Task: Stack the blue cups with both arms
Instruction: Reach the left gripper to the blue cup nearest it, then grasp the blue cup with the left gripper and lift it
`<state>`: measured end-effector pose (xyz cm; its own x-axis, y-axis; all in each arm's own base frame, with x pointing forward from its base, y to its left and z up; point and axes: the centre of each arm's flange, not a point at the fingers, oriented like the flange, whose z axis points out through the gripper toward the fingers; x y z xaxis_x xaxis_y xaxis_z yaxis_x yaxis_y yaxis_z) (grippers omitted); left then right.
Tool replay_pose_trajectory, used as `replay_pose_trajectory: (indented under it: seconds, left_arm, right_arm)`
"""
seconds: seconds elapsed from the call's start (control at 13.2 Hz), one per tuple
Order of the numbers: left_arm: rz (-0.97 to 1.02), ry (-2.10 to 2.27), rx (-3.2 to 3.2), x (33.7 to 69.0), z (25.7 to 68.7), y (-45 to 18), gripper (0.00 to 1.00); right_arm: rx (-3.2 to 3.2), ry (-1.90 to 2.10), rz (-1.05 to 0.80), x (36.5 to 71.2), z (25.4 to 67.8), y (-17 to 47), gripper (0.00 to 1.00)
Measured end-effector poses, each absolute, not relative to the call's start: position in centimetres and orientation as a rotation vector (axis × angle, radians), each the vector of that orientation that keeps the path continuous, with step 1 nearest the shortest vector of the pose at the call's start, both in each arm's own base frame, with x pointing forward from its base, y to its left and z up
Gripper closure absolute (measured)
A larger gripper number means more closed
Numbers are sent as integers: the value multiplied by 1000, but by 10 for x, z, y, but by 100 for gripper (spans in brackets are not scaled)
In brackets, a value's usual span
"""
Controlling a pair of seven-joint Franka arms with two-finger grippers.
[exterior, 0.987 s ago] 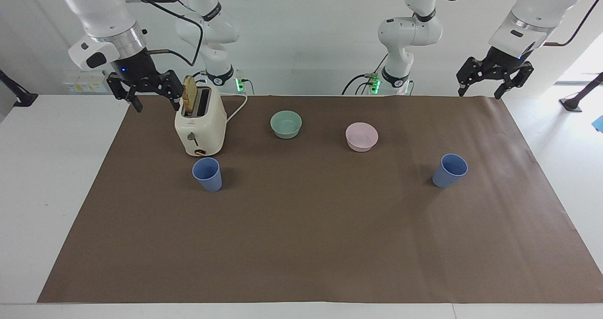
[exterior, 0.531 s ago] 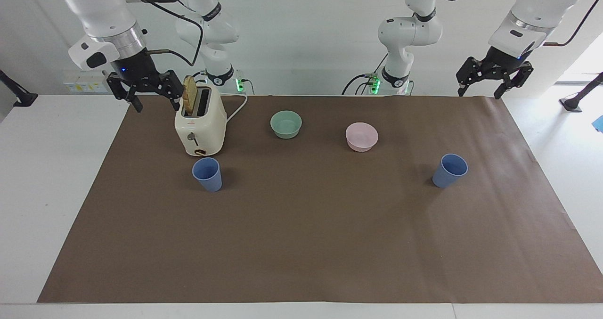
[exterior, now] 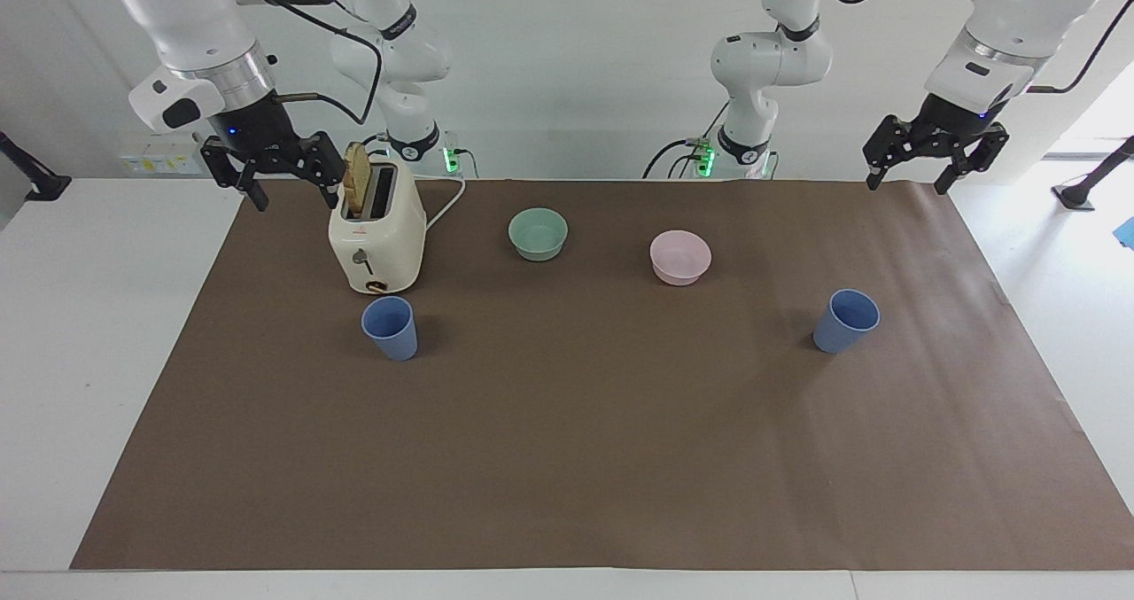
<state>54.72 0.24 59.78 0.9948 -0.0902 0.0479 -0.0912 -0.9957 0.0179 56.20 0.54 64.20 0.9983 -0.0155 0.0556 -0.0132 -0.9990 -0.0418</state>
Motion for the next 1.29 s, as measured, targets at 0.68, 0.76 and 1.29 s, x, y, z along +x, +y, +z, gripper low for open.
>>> replay_pose_trajectory:
  seconds: [0.68, 0.76, 1.29]
  left_arm:
    - [12, -10, 3123, 573, 420, 47, 0]
    - [11, -10, 3124, 573, 407, 47, 0]
    - [-32, -15, 3121, 564, 372, 44, 26]
  right_arm:
    - [-3099, 22, -87, 562, 642, 5, 0]
    - [-3099, 22, -87, 562, 642, 5, 0]
    - [-3099, 22, -87, 562, 642, 5, 0]
